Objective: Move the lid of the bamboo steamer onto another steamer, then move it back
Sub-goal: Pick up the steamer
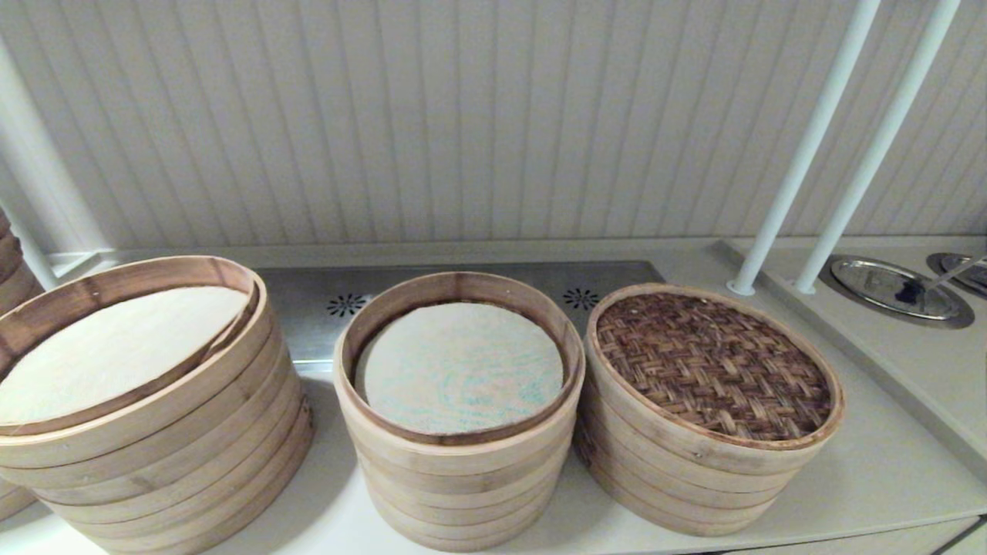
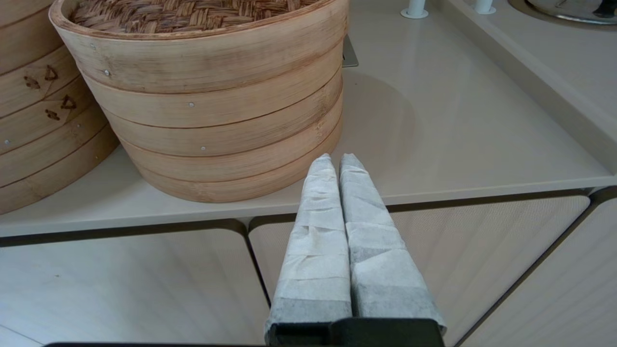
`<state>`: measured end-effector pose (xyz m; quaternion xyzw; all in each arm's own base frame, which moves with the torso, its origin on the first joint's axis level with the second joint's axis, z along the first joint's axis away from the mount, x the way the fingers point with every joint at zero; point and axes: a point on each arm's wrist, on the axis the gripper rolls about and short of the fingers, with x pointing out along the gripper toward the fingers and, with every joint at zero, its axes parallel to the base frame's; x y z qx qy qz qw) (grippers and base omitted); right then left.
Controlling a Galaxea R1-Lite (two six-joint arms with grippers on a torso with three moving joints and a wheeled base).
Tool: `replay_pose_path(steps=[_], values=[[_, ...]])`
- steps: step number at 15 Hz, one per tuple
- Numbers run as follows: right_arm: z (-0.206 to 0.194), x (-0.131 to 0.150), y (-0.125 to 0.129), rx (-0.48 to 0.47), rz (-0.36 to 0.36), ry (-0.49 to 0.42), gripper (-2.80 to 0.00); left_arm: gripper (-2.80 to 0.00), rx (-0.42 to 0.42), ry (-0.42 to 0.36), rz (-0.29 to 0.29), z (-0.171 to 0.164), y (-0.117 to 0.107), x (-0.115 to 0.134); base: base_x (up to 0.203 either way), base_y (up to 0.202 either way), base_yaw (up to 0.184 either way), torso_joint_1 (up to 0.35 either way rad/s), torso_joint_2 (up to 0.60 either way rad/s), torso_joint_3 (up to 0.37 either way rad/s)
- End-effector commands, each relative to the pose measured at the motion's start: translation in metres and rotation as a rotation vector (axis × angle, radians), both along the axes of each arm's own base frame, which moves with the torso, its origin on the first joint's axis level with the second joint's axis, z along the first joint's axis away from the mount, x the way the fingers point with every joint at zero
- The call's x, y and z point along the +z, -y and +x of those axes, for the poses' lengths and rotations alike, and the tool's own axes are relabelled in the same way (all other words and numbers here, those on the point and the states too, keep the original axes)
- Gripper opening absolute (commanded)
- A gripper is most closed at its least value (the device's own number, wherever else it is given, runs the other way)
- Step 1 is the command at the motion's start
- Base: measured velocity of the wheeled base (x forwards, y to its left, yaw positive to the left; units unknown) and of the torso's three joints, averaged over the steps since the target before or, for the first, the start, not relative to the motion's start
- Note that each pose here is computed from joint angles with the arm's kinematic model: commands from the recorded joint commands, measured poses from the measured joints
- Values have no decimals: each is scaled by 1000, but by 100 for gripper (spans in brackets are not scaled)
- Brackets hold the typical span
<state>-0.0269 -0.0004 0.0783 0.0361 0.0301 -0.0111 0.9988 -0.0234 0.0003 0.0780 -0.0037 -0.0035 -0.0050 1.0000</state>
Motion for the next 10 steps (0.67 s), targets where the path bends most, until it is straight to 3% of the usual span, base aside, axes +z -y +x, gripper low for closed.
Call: replay_pose_path(steps=[1,10], values=[[0,0,0,-2,8,-3,-280,-280,1,1,0,0,0,0,0,0,0,0,0,0],[0,0,0,-2,8,-5,-280,-280,1,1,0,0,0,0,0,0,0,0,0,0]])
